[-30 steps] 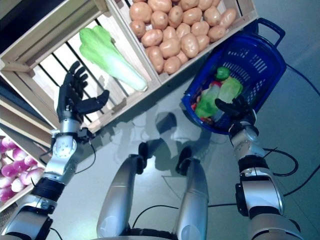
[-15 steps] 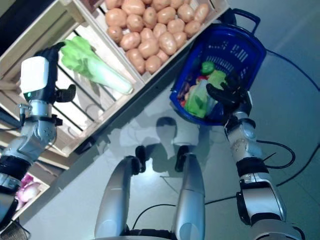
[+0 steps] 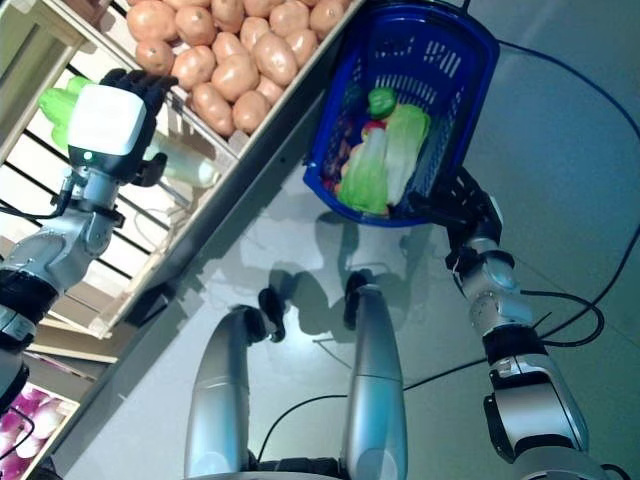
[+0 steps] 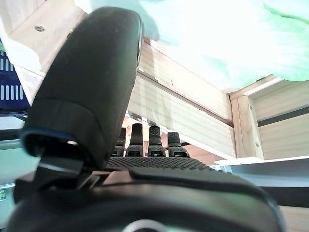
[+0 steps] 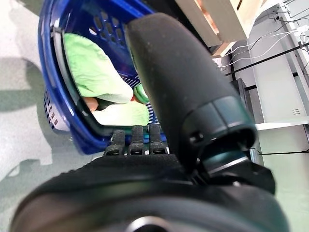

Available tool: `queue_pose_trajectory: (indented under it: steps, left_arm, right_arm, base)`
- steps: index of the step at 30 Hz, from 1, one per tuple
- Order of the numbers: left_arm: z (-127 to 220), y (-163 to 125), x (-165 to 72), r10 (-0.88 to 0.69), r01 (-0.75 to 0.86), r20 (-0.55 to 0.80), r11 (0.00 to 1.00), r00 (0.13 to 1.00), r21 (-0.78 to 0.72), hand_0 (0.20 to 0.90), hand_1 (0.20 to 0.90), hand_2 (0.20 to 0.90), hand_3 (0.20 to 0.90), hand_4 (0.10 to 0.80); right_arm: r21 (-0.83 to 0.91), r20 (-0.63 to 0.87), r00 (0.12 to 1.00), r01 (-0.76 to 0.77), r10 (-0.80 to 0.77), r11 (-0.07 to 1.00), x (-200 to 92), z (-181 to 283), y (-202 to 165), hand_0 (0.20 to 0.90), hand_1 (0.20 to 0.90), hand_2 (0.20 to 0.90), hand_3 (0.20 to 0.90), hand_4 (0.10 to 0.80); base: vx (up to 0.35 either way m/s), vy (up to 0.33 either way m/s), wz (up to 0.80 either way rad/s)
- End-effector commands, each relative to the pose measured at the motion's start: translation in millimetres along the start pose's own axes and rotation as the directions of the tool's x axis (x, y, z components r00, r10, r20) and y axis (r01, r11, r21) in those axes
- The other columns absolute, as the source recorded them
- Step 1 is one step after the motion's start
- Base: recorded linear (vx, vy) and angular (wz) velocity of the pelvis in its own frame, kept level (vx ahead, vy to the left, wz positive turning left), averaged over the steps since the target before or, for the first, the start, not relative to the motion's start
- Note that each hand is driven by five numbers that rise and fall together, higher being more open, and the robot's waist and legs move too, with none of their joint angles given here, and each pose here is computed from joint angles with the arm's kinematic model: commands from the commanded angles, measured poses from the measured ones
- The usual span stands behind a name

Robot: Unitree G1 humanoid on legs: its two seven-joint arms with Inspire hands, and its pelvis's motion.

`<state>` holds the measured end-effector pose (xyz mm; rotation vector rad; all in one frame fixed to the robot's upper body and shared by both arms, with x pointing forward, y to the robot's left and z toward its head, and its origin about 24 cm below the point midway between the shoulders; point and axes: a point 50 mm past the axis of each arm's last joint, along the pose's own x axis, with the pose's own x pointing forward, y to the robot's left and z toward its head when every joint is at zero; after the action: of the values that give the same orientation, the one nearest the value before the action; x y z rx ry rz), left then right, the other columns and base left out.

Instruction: Put vegetables into the basket

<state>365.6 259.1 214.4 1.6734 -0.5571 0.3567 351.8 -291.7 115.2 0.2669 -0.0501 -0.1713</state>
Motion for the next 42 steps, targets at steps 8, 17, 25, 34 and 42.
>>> queue_pose_trajectory:
  steps: [8,17,25,34,42]
  left_arm:
    - [-47,16,-1,0.125,-0.155,-0.335,0.986,0.934,-0.064,0.900,0.900,0.900,0.900,0.800]
    - [-42,18,-18,0.365,-0.400,-0.304,0.915,0.880,-0.057,0.900,0.900,0.900,0.900,0.800]
    - [-29,26,-30,0.551,-0.584,-0.227,0.803,0.803,-0.116,0.900,0.900,0.900,0.900,0.800]
    - [-8,44,-42,0.736,-0.726,-0.048,0.651,0.675,-0.222,0.900,0.900,0.900,0.900,0.800]
    - [19,68,-36,0.796,-0.735,0.110,0.596,0.596,-0.323,0.900,0.900,0.900,0.900,0.800]
  right_arm:
    - [0.025,0.176,0.979,-0.107,0.101,0.994,6,40,21,0.900,0.900,0.900,0.900,0.800]
    - [0.038,0.170,0.981,-0.103,0.095,0.994,0,23,24,0.900,0.900,0.900,0.900,0.800]
    - [0.063,0.161,0.984,-0.084,0.073,0.994,-5,12,21,0.900,0.900,0.900,0.900,0.800]
    - [0.094,0.119,0.992,-0.064,0.052,0.994,-14,-4,15,0.900,0.900,0.900,0.900,0.800]
    - [0.118,0.097,0.995,-0.042,0.030,0.992,-15,-10,14,0.900,0.900,0.900,0.900,0.800]
  base:
    - [-0.001,0.001,-0.01]
    - [-0.001,-0.026,0.01]
    - [-0.001,-0.007,0.02]
    - [0.005,-0.009,0.03]
    - [0.000,0.000,0.00]
